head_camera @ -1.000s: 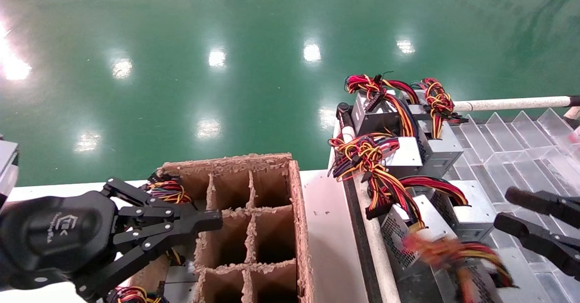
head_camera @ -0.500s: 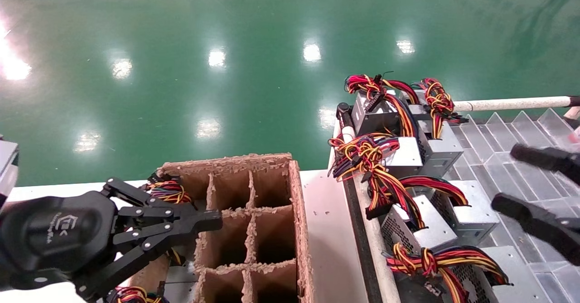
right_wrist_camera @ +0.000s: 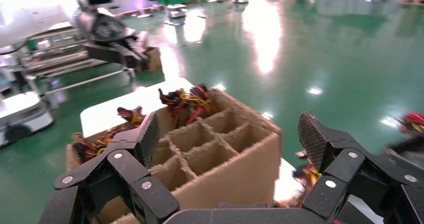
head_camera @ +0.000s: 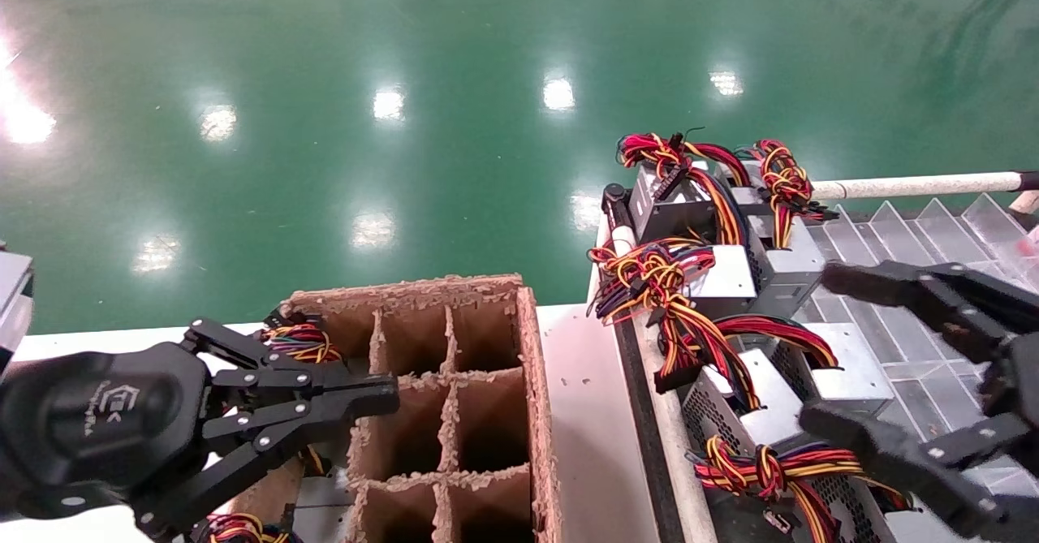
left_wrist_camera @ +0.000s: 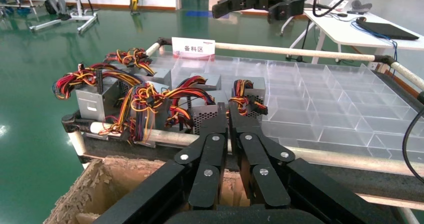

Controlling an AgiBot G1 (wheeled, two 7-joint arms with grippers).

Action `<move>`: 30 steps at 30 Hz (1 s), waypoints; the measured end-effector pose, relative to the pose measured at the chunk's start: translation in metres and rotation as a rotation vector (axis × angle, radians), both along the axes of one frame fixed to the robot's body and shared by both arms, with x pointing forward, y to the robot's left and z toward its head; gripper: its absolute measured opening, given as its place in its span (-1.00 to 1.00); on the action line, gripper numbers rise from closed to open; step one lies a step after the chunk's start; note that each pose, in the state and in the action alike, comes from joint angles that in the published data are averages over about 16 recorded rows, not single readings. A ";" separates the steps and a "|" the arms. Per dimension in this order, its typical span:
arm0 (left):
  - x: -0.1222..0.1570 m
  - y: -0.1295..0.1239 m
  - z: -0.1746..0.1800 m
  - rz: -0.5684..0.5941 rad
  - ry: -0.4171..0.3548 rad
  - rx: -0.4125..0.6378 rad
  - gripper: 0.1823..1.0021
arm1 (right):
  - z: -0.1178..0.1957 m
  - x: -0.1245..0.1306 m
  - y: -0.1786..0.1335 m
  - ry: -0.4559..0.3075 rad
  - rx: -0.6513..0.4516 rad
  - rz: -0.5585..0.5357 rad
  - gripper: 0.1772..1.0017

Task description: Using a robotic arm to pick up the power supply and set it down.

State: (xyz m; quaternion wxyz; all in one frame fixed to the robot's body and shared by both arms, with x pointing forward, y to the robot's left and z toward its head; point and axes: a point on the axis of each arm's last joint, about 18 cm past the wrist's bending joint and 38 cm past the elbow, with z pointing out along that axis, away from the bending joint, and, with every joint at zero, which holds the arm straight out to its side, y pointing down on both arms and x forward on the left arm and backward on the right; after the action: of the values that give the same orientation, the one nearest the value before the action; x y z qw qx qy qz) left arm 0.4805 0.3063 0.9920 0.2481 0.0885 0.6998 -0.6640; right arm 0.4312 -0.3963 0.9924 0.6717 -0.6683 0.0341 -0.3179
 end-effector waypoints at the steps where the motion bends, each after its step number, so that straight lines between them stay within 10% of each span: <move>1: 0.000 0.000 0.000 0.000 0.000 0.000 -0.94 | 0.000 0.001 0.003 -0.002 -0.006 0.013 0.91; 16: 0.000 0.000 0.000 0.000 0.000 0.000 -0.60 | 0.004 0.014 0.045 -0.034 -0.090 0.174 1.00; 30: 0.000 0.000 0.000 0.000 0.000 0.000 0.15 | 0.004 0.026 0.073 -0.058 -0.141 0.257 1.00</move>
State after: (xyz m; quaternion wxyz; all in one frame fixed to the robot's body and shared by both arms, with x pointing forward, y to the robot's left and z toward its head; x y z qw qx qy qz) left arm 0.4805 0.3063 0.9920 0.2481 0.0885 0.6998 -0.6640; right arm 0.4568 -0.3238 0.9967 0.6588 -0.7034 -0.0935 -0.2499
